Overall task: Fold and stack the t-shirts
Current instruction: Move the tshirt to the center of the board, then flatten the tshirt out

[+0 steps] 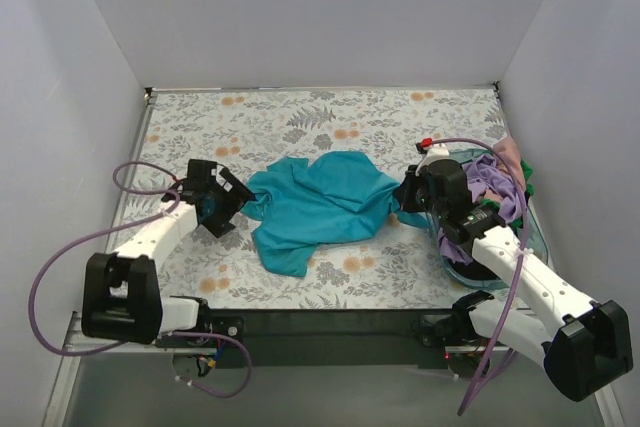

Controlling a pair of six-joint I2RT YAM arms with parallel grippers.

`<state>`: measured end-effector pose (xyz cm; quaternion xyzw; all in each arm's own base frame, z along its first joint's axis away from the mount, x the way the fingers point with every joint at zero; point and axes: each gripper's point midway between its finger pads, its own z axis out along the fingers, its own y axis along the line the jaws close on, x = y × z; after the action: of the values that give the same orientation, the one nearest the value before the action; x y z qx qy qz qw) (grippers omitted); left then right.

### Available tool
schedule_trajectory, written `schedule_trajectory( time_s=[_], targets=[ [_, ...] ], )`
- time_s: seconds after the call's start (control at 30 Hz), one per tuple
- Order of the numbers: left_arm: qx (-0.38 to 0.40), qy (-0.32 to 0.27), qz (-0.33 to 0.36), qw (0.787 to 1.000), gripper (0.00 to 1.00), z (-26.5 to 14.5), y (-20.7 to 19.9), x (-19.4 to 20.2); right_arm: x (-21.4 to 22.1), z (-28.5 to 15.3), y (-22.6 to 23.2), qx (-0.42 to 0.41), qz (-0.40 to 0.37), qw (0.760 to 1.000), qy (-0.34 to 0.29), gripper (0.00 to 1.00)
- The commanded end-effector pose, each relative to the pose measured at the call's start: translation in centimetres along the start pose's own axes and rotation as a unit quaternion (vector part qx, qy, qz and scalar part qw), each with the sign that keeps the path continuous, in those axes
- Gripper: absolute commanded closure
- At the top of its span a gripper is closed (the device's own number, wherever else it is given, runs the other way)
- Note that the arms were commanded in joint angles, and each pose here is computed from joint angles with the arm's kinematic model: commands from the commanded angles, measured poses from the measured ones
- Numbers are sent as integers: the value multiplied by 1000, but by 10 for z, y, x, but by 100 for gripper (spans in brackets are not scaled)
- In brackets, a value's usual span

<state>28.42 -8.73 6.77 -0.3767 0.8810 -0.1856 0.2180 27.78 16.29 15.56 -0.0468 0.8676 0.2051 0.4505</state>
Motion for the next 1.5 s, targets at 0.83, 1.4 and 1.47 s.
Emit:
schedule_trajectory(
  time_s=[0.83, 1.4, 1.47],
  targets=[
    [302, -315, 30, 899, 100, -273, -155, -110, -113, -147, 86, -195, -133, 949, -211, 99],
    [203, -384, 1, 901, 100, -298, -161, -162, -120, -204, 106, -256, -84, 932, -242, 99],
    [110, -395, -17, 912, 100, -234, -148, -191, -96, -155, 91, -223, -67, 954, -187, 99]
  ],
)
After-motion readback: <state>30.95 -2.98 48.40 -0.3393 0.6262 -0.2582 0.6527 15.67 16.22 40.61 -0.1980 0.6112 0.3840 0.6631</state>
